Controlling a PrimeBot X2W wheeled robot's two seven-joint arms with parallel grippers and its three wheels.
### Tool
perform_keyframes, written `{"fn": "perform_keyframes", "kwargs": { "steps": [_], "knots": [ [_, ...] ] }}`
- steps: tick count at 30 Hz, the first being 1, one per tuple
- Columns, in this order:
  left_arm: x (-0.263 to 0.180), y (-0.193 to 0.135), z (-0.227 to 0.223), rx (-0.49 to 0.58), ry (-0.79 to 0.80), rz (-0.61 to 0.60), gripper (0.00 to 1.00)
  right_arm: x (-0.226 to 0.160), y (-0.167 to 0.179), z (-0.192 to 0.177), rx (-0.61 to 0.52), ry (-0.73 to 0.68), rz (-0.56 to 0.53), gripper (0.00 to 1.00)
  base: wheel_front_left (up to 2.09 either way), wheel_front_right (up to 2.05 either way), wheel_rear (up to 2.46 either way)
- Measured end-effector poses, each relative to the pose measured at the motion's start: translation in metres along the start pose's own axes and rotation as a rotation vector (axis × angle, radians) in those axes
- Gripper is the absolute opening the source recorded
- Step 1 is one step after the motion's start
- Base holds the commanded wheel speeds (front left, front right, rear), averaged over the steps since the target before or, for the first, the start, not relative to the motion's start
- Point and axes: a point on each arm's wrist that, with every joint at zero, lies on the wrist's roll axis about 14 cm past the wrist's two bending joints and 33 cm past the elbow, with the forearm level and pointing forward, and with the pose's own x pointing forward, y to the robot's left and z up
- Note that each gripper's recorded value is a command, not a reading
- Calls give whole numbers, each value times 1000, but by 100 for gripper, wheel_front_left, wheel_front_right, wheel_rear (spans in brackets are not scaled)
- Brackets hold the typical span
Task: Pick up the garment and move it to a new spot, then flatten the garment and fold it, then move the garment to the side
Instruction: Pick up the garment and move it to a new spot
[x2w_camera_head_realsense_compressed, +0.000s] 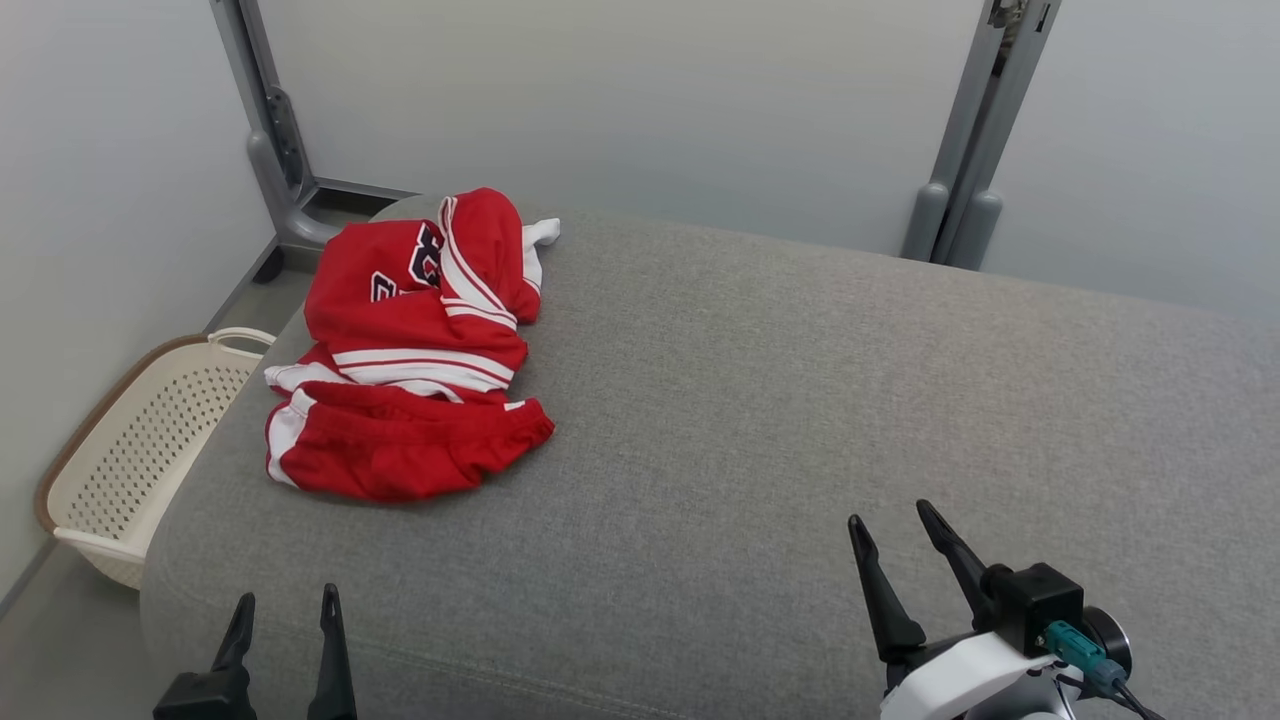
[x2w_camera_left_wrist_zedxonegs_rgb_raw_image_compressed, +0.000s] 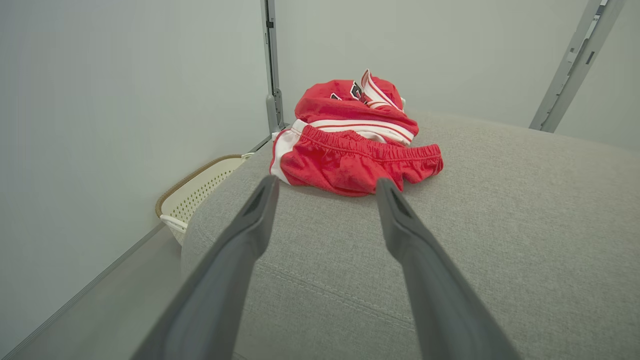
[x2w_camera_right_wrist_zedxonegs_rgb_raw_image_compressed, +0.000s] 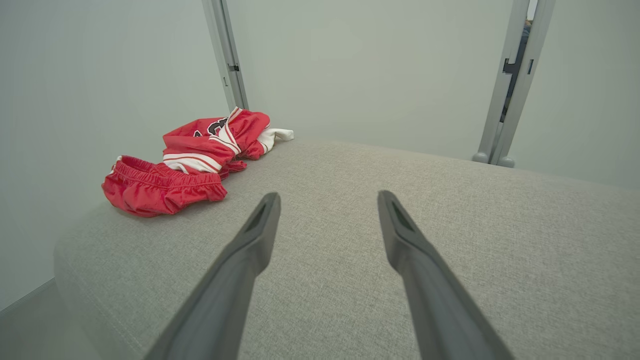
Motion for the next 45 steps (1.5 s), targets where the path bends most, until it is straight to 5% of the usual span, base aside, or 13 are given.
{"fn": "perform_keyframes", "kwargs": {
  "steps": [9, 26, 45],
  "knots": [
    [17, -3, -1, 49, 44, -38, 100, -8, -13, -2, 1, 4, -45, 100, 0, 0, 0],
    [117, -11, 13, 239, 168, -144, 100, -11, -43, -18, -5, 46, -120, 100, 0, 0, 0],
    [182, -48, -106, 253, 566, -173, 100, 8, -97, -63, 14, 140, -212, 100, 0, 0, 0]
  ]
}}
